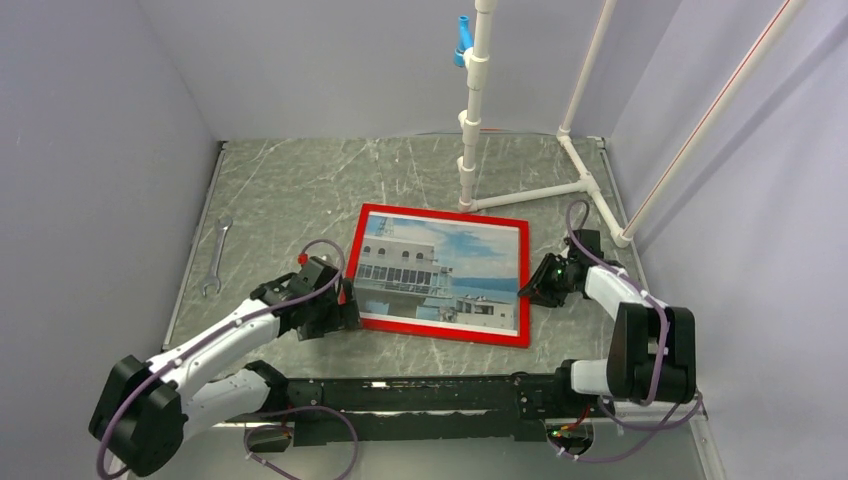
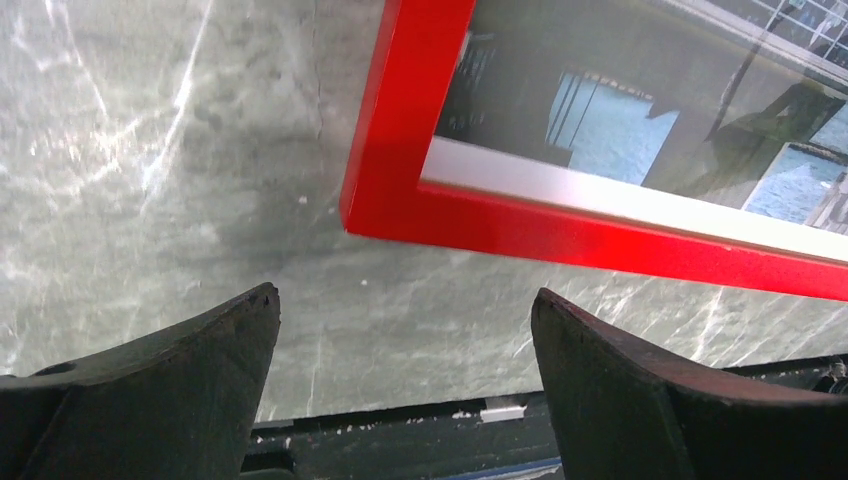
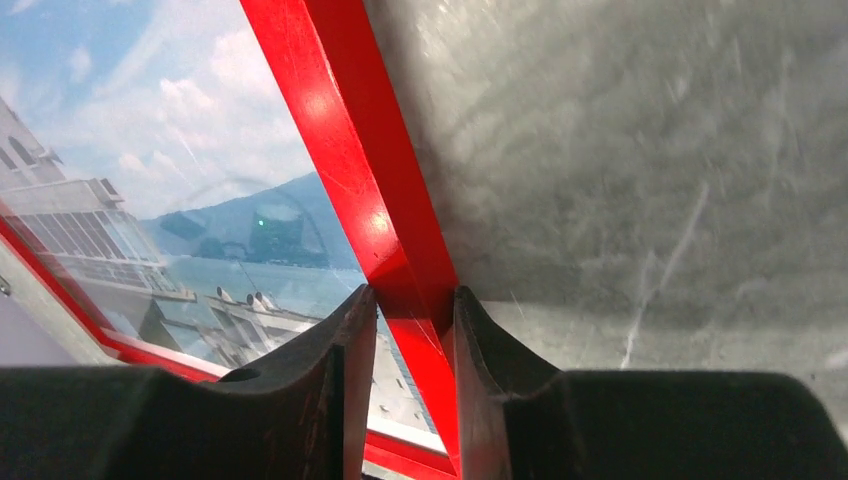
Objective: Put the photo into the frame
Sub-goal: Adjust the photo frame at the center of the board.
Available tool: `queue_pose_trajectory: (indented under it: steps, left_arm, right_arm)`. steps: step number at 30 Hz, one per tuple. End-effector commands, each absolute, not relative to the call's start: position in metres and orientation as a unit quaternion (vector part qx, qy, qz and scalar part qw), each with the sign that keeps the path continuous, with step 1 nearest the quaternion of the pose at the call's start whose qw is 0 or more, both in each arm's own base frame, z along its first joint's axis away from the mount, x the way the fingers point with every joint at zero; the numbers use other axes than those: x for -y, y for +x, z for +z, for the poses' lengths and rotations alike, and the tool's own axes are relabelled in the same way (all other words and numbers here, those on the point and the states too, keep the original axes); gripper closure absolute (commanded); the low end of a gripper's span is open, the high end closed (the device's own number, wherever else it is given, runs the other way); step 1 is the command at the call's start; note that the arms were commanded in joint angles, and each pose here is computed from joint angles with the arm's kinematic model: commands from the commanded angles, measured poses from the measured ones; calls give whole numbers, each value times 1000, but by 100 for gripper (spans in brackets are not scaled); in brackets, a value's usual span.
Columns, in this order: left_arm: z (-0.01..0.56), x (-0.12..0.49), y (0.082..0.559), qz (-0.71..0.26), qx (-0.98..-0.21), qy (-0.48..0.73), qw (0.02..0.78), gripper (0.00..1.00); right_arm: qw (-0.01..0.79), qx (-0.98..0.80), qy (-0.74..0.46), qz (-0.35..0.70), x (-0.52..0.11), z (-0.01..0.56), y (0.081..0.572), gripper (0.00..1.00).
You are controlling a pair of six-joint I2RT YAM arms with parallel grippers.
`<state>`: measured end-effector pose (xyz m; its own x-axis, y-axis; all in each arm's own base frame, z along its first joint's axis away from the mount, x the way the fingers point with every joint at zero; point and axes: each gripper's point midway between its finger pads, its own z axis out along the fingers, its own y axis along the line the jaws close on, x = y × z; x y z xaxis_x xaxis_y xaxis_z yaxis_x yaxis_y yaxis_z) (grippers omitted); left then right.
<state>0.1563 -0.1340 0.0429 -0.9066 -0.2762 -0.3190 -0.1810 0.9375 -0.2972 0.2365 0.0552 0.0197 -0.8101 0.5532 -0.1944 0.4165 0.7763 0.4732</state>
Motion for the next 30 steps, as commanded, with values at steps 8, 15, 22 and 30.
queue_pose_trajectory:
  steps: [8, 15, 22, 30]
  left_arm:
    - [41, 152, 190, -154, -964, -86, 198, 5]
    - [34, 160, 184, -181, -962, -73, 191, 28]
    - [31, 155, 173, -185, -961, -78, 189, 38]
    - [43, 145, 174, -173, -958, -83, 214, 13]
  right_arm:
    - [211, -940, 177, 199, -46, 36, 289, 100]
    - [196, -953, 144, 182, -62, 29, 308, 100]
    - [192, -960, 123, 164, -81, 28, 318, 100]
    - [196, -955, 124, 182, -86, 33, 305, 70]
